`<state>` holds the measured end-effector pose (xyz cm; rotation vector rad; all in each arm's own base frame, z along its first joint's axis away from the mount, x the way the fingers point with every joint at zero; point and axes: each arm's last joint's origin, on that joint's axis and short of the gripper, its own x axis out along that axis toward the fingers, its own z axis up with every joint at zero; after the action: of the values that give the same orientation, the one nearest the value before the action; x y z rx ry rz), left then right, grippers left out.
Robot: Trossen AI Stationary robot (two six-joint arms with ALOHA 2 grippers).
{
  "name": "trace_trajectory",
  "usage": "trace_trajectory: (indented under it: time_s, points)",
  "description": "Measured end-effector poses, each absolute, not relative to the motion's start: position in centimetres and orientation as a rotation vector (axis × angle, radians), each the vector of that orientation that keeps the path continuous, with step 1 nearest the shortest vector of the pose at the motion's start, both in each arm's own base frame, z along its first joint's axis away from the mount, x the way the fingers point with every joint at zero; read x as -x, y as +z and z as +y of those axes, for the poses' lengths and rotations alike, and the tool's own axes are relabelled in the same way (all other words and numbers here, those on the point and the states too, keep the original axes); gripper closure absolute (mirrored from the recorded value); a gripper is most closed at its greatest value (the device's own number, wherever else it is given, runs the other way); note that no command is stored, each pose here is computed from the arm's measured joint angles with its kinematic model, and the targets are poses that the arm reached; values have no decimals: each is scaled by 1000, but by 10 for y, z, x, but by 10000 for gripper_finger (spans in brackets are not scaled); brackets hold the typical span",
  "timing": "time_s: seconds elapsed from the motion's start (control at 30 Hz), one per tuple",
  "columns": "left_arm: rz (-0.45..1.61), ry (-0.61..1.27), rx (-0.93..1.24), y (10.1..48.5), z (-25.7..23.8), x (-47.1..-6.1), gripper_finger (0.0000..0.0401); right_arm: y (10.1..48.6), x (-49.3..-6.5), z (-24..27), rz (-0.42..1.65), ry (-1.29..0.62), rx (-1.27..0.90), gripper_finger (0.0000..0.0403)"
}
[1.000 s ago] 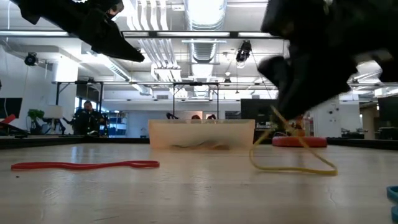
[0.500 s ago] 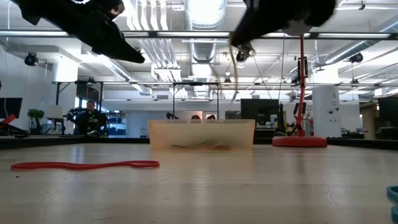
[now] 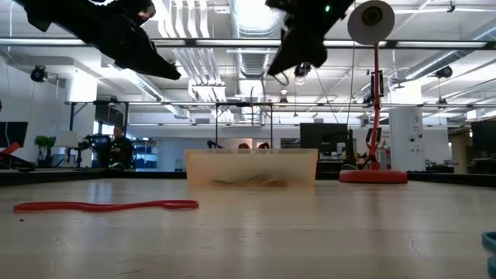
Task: Pick and place rubber bands into bin
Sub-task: Put the yellow rubber band into the orange bin
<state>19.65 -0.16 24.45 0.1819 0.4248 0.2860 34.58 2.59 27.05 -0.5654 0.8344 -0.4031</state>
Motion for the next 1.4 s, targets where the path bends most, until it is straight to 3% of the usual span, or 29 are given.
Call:
trace_trajectory:
  time_s: [0.33,0.73,1.03,1.4]
  points:
    - [427,282,-199,245,-2,-197,266,261,-348,-46,847,-588,402,394]
    - [429,281,-206,244,-2,-197,266,260,-347,-86,759,-615,291,394]
    - [428,281,-205,245,-2,-197,266,244,-342,-99,730,-519,208,390]
    - [437,281,-207,243,-2,-198,266,226,-336,-101,736,-491,161,282]
